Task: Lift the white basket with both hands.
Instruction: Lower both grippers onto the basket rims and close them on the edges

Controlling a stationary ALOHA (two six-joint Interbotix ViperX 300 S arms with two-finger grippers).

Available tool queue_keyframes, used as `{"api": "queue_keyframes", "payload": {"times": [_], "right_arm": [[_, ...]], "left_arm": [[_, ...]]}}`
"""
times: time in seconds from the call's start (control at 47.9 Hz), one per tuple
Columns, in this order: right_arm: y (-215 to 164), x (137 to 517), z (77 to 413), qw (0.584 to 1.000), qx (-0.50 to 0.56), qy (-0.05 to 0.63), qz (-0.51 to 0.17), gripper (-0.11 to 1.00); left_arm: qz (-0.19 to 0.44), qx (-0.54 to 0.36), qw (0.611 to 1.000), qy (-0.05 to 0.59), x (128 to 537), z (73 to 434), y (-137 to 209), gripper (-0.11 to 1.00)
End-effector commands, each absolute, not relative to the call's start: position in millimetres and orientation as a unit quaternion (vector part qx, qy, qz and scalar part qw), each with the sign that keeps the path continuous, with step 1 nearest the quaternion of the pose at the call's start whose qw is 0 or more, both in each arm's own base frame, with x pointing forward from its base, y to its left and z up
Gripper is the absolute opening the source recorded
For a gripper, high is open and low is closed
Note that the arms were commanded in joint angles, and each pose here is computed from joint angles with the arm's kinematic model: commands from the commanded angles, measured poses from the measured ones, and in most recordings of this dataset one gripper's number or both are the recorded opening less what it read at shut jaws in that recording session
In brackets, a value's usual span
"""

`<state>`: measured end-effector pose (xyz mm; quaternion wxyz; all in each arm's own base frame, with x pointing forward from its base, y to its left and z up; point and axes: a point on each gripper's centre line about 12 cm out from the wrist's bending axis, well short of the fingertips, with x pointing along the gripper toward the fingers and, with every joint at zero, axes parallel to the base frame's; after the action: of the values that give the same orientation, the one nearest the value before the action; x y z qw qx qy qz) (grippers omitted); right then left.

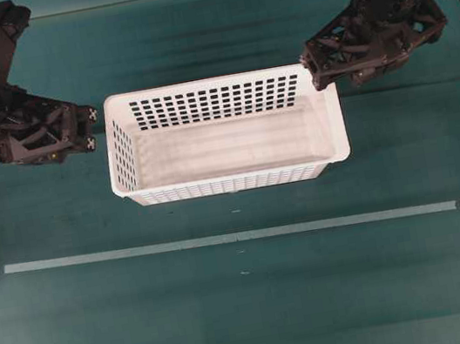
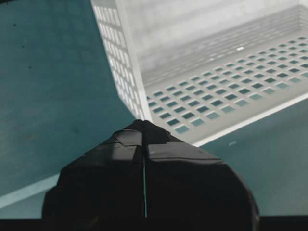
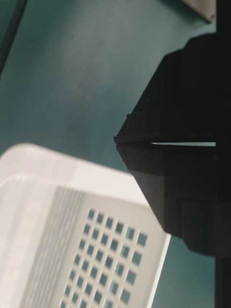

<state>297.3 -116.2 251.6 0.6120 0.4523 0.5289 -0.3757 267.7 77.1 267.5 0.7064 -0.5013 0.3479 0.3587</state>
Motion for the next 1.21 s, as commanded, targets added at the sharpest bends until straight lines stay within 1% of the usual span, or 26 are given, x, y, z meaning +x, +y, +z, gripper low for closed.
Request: {"api": "queue_keyframes", "payload": {"times": [0.0, 0.125, 0.188, 0.229, 0.292, 0.334, 0.375, 0.459, 0.521, 0.563, 0.605, 0.668, 0.751, 0.834, 1.022, 1.189], "right_arm": [[-114, 300, 253, 0.625, 0.451, 0.518, -0.371, 0.03], [-114, 299, 250, 0.635, 0.456, 0.502, -0.370, 0.06], [-114, 300, 249, 0.642, 0.458, 0.493, -0.367, 0.10], [-114, 300, 248, 0.644, 0.460, 0.489, -0.366, 0.14], [-114, 300, 247, 0.649, 0.462, 0.482, -0.366, 0.23], [-114, 300, 247, 0.649, 0.463, 0.480, -0.366, 0.30], [-114, 299, 246, 0.650, 0.463, 0.480, -0.366, 0.39], [-113, 297, 241, 0.642, 0.465, 0.484, -0.370, 0.61], [-112, 296, 237, 0.631, 0.474, 0.484, -0.379, 0.77], [-112, 296, 236, 0.624, 0.482, 0.479, -0.386, 0.87], [-111, 297, 235, 0.618, 0.491, 0.473, -0.391, 0.94], [-110, 298, 232, 0.609, 0.501, 0.467, -0.399, 0.97], [-109, 298, 228, 0.595, 0.513, 0.462, -0.410, 0.96], [-108, 298, 223, 0.588, 0.522, 0.457, -0.417, 0.96], [-105, 309, 215, 0.591, 0.532, 0.440, -0.417, 0.96], [-100, 323, 197, 0.600, 0.539, 0.423, -0.412, 0.95]], "left_arm": [[0.354, -0.502, 0.713, 0.337, 271, 277, 78, -0.02], [0.352, -0.500, 0.716, 0.336, 271, 277, 78, 0.04], [0.352, -0.500, 0.717, 0.336, 271, 278, 78, 0.08], [0.352, -0.499, 0.717, 0.337, 271, 277, 78, 0.13], [0.351, -0.499, 0.718, 0.336, 271, 277, 78, 0.21], [0.351, -0.498, 0.718, 0.336, 271, 277, 78, 0.29], [0.349, -0.497, 0.720, 0.336, 271, 278, 78, 0.41], [0.349, -0.498, 0.720, 0.334, 272, 278, 78, 0.66], [0.349, -0.498, 0.720, 0.334, 272, 277, 78, 0.83], [0.348, -0.498, 0.721, 0.334, 273, 277, 79, 0.92], [0.347, -0.499, 0.721, 0.332, 275, 276, 79, 0.97], [0.346, -0.500, 0.723, 0.329, 278, 273, 80, 0.95], [0.345, -0.502, 0.724, 0.325, 283, 268, 81, 0.93], [0.348, -0.501, 0.720, 0.330, 287, 262, 82, 0.93], [0.360, -0.497, 0.706, 0.355, 294, 242, 84, 0.93], [0.375, -0.494, 0.686, 0.380, 303, 218, 87, 0.93]]}}
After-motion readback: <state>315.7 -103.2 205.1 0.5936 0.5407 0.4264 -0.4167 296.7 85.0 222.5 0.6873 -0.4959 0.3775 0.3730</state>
